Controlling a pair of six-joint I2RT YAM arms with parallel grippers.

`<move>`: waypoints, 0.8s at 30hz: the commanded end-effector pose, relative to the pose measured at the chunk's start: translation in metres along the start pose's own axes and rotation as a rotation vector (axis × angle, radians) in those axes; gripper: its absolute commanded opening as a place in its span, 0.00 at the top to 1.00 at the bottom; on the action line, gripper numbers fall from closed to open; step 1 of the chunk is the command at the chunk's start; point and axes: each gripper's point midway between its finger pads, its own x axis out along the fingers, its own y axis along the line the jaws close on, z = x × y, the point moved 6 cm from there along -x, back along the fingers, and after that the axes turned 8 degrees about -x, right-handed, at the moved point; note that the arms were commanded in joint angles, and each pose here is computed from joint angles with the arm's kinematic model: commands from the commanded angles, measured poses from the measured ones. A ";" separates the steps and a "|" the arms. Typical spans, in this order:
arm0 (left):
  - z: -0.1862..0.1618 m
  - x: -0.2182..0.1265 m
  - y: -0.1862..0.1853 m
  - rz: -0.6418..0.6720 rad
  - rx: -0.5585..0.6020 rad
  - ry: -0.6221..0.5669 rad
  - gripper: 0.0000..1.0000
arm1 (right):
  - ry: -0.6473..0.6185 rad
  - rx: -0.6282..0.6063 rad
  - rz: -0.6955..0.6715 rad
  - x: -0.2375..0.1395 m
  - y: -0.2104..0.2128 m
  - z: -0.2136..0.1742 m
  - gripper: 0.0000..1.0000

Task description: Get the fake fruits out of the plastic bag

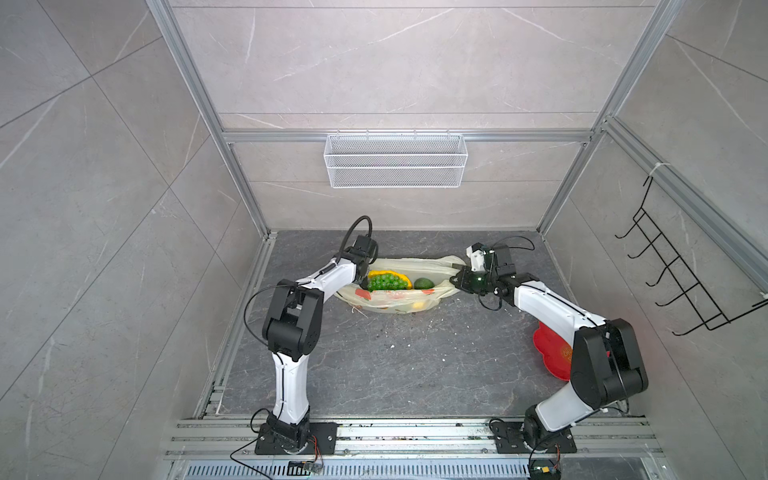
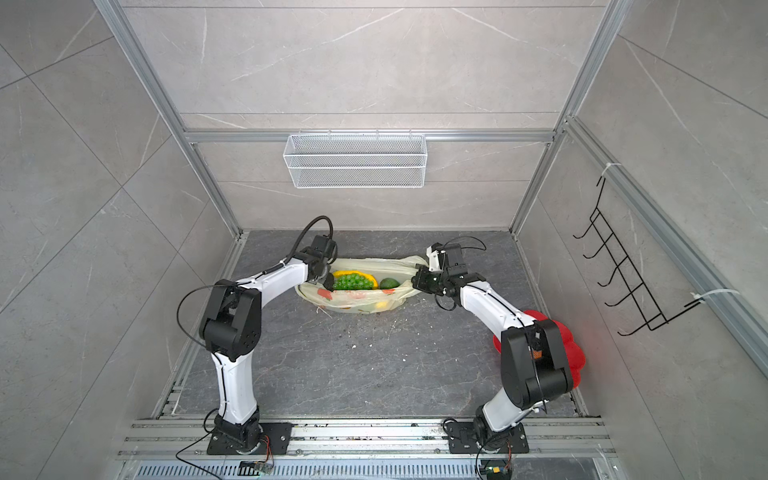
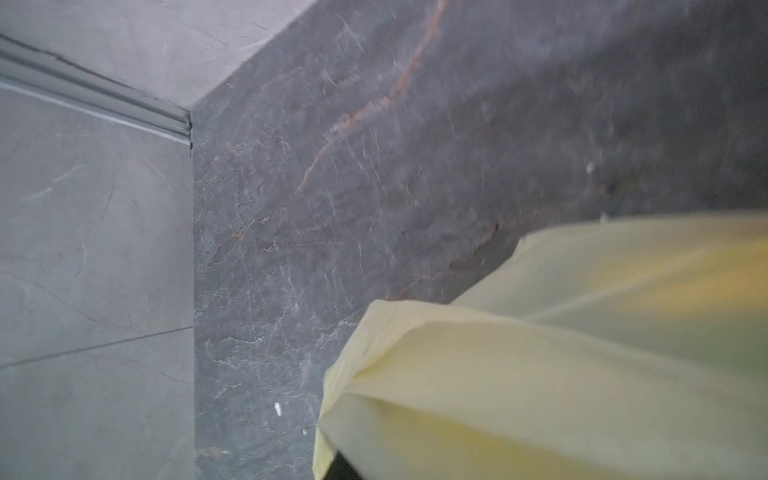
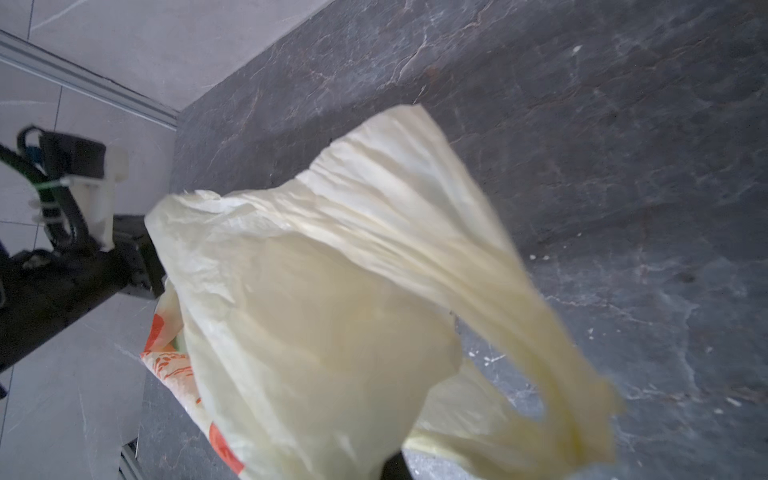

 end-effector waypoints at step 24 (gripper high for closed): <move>-0.044 -0.044 0.073 -0.437 -0.789 -0.059 1.00 | 0.022 -0.196 -0.185 0.101 0.060 0.077 0.35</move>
